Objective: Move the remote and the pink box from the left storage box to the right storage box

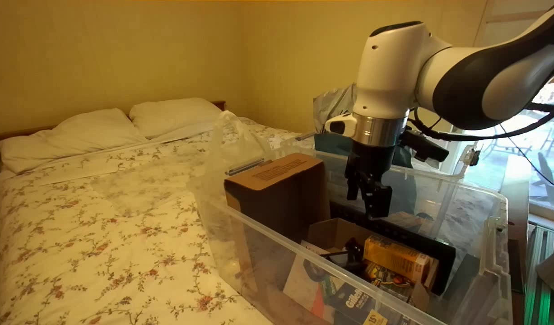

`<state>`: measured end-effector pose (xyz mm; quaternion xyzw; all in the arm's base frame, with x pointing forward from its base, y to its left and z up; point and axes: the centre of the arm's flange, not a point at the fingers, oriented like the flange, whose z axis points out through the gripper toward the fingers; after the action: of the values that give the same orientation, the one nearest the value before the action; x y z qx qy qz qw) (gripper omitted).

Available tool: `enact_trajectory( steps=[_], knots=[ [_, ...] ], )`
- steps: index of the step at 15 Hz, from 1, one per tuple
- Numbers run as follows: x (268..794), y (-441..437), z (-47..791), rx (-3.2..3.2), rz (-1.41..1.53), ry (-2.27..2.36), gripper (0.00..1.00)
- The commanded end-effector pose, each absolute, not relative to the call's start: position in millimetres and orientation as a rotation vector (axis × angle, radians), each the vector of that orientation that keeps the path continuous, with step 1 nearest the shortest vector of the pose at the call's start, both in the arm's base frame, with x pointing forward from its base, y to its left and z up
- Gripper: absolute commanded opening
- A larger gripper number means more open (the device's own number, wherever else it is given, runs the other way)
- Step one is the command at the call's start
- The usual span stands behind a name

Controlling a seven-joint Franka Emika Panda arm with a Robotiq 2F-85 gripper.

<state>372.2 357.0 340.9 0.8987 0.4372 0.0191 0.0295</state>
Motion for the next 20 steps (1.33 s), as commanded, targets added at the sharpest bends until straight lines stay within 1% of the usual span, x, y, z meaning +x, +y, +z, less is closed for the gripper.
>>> enact_trajectory(
  steps=[1, 5, 8, 12, 13, 16, 20],
  knots=[
    [373.6, 370.1, 337.0, 2.730, 0.152, 1.423, 1.00],
    [386.0, 399.7, 317.7, 2.613, 0.281, 1.651, 1.00],
    [397.1, 401.5, 288.7, 2.537, 0.288, 1.814, 1.00],
    [426.9, 391.7, 253.7, 2.484, 0.218, 1.921, 1.00],
    [401.1, 386.1, 266.0, 2.516, 0.219, 1.865, 1.00],
    [418.3, 382.2, 251.9, 2.512, 0.197, 1.891, 1.00],
    [416.4, 369.1, 219.8, 2.518, 0.126, 1.902, 1.00]
  ],
)
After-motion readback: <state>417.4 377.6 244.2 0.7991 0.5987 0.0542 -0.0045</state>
